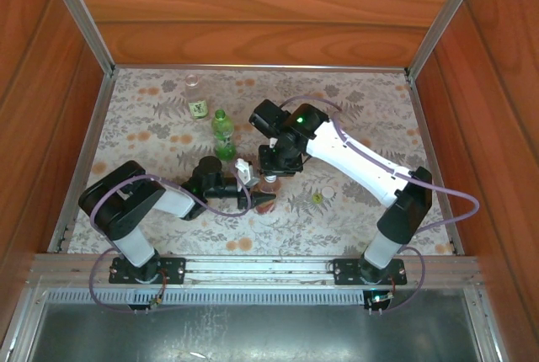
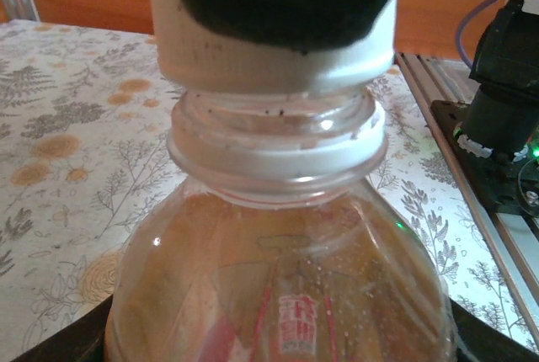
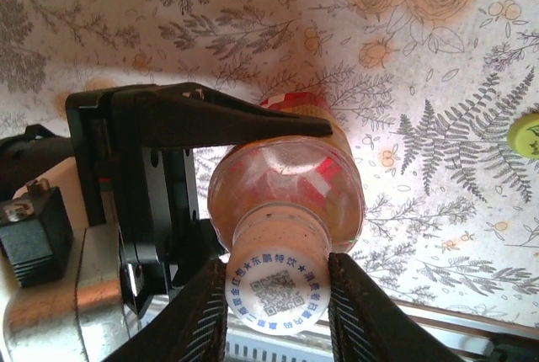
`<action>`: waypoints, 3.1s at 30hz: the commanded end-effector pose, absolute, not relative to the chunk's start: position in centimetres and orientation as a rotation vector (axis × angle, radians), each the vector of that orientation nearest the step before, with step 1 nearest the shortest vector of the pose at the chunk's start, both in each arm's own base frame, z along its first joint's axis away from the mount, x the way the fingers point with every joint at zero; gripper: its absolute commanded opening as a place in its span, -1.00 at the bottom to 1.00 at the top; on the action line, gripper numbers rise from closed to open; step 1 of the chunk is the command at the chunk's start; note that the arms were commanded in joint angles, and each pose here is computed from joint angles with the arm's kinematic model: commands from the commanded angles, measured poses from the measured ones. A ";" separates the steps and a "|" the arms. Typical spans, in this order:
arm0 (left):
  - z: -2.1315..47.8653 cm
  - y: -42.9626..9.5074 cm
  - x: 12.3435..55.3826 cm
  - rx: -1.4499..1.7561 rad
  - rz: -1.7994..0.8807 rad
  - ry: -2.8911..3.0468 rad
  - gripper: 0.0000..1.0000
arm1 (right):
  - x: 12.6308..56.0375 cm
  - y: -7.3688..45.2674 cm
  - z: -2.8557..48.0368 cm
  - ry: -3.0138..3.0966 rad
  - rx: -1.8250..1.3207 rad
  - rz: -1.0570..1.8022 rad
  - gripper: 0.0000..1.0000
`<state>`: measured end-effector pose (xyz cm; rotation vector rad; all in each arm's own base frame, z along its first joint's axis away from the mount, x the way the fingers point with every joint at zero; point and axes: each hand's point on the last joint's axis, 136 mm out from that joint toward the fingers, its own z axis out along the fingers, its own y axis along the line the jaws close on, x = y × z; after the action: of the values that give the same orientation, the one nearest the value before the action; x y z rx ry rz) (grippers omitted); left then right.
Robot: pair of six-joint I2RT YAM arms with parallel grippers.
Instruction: Screw on the bottle caps
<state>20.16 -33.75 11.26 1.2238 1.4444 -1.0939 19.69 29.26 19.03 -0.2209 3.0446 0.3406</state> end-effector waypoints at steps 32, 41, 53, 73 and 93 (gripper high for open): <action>9.8 -33.1 20.8 1.236 -1.054 1.502 0.16 | 18.2 28.2 23.6 2.609 -0.789 0.459 0.45; 10.5 -33.2 17.8 1.351 -1.218 1.401 0.16 | 15.8 25.9 25.2 2.172 -1.629 0.325 0.42; 10.2 -33.0 16.6 1.408 -1.268 1.356 0.17 | 14.8 27.5 24.0 1.775 -2.201 0.343 0.28; 10.6 -33.0 16.3 1.421 -1.283 1.344 0.17 | 16.4 29.6 21.2 1.812 -2.254 0.404 0.02; 10.7 -33.0 16.2 1.420 -1.289 1.343 0.17 | 16.6 29.3 19.4 1.851 -2.285 0.371 -0.03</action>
<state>16.89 -33.36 11.31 1.3994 1.3113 -1.2433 16.84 29.64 20.03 -2.2112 1.9040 0.3616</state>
